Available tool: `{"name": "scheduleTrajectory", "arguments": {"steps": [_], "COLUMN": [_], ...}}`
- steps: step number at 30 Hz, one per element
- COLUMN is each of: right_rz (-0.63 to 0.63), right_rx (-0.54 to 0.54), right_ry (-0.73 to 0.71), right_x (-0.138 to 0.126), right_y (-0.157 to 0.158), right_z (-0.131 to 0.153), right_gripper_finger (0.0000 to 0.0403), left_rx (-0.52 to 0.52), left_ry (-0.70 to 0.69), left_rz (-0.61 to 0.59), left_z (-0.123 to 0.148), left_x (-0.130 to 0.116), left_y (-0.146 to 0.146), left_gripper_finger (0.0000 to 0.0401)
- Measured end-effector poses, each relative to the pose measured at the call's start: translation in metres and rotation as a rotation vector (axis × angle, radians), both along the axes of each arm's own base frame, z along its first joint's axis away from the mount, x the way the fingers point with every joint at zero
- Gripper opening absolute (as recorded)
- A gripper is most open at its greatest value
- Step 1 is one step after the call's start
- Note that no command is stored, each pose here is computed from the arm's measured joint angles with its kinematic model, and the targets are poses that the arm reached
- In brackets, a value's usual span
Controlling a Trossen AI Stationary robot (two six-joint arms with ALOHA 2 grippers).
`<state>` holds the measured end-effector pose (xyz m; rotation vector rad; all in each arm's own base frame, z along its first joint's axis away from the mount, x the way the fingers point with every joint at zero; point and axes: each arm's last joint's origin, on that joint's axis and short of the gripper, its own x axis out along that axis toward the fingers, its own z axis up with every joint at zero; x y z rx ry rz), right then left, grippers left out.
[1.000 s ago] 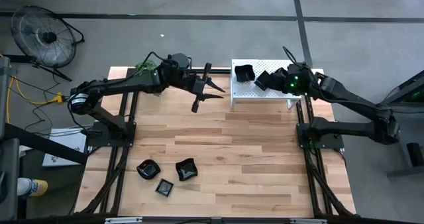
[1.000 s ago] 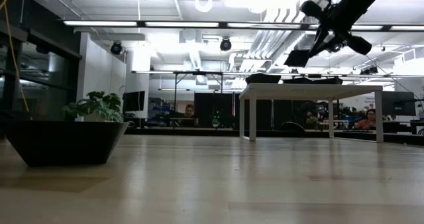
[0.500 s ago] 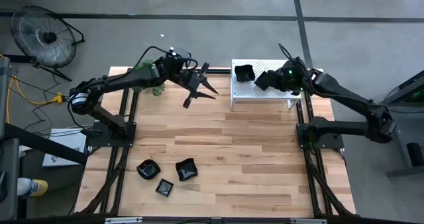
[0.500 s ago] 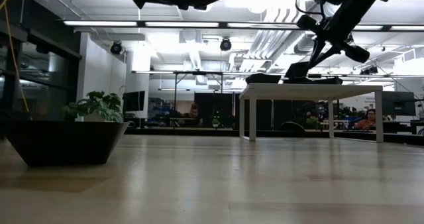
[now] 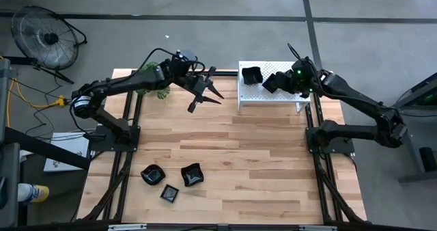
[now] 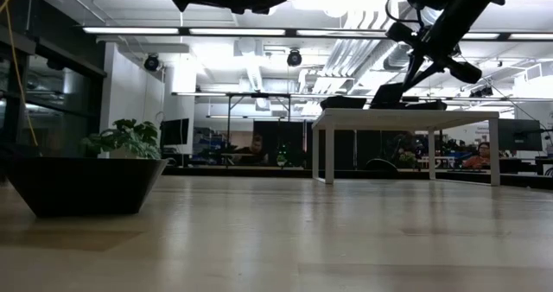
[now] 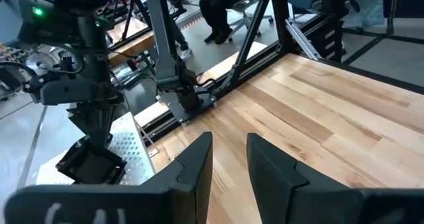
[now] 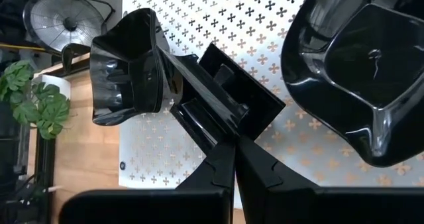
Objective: Pick & Place Mini shaped plates
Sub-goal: Stack the square plate on top of the square plate on the shelf, then stack the distorted square plate on top of the distorted square plate on the shelf
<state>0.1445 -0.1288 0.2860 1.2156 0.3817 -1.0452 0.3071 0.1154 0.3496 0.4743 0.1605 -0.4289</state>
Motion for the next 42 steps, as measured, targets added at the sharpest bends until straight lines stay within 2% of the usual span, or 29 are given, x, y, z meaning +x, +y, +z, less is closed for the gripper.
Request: {"name": "scheduleTrajectory", "arguments": {"steps": [6, 22, 28, 34, 42], "right_rz": [0.006, 0.007, 0.046, 0.093, 0.187], "right_rx": [0.002, -0.004, -0.056, -0.109, -0.173], "right_ry": [-0.006, -0.004, -0.076, -0.143, -0.202], "right_x": [0.0, 0.0, 0.0, -0.003, -0.006], "right_y": [0.0, 0.0, 0.001, 0.015, 0.04], "right_z": [0.0, 0.0, 0.009, 0.022, 0.034], "right_gripper_finger": [0.0004, 0.0055, 0.0057, 0.0057, 0.0057], "left_rx": [0.015, 0.008, 0.001, -0.012, -0.073], "left_ry": [-0.005, 0.018, 0.033, 0.089, 0.175], "left_rz": [-0.001, 0.003, 0.01, 0.067, 0.079], "left_z": [0.0, -0.003, -0.004, -0.008, -0.014], "left_x": [0.0, -0.001, -0.001, -0.002, -0.005], "left_y": [0.0, 0.0, 0.0, 0.001, -0.001], "left_gripper_finger": [0.009, 0.009, 0.009, 0.009, 0.009]}}
